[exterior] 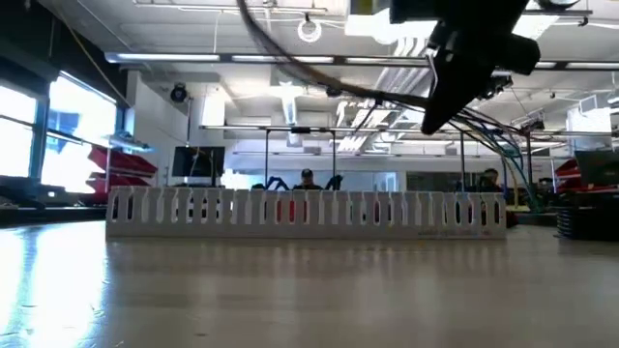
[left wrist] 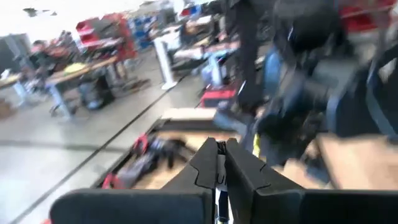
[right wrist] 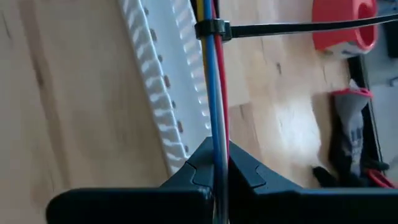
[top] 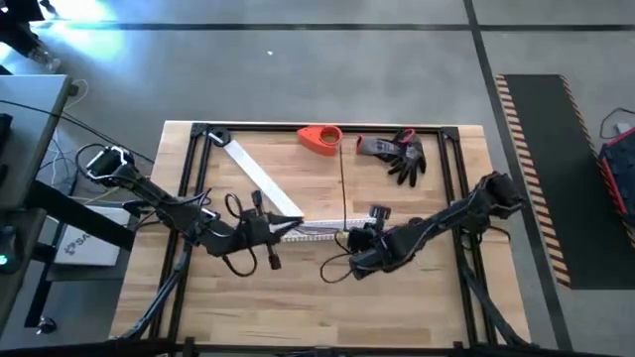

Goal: Ziptie cables
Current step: Put the black cables zip-tied cables into the white cable duct

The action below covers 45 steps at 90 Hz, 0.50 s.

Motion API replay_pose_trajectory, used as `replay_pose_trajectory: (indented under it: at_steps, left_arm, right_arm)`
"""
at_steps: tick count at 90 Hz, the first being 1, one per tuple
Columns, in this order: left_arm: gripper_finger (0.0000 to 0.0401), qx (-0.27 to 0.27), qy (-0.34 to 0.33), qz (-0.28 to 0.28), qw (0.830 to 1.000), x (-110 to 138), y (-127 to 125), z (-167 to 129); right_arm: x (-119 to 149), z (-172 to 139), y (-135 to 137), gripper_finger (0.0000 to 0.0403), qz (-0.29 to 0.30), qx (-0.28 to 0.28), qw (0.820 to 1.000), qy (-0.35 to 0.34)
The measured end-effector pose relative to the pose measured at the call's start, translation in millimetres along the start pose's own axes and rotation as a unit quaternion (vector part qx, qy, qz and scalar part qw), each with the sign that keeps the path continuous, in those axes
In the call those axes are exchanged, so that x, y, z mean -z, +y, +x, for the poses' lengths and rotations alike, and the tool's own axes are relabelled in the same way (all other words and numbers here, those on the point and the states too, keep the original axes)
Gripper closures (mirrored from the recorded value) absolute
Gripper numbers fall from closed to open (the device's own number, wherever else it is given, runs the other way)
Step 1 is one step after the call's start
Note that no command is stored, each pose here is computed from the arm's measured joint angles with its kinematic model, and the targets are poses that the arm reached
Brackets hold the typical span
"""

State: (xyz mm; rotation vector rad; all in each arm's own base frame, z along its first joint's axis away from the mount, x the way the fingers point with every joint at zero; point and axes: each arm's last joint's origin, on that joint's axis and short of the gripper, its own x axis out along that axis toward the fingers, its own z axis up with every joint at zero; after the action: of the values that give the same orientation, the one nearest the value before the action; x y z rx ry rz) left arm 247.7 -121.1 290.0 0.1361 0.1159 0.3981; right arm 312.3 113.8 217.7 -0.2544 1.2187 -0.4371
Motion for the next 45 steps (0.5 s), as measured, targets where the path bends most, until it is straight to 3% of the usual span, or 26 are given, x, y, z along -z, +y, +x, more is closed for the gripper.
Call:
replay_pose_trajectory:
  at_steps: [24,31,45]
  left_arm:
    - [0.0401,-0.055,0.040,-0.039,0.997,63,14,-16]
    - [0.0401,-0.057,0.045,-0.049,0.996,75,16,-21]
    - [0.0401,-0.046,0.059,-0.060,0.995,98,18,-32]
  right_arm:
    - [-20,16,-19,0.0403,0.019,-0.050,0.999,-0.012]
    - [-28,19,-20,0.0403,0.025,-0.079,0.996,-0.030]
    - [-32,21,-23,0.0403,0.030,-0.083,0.995,-0.045]
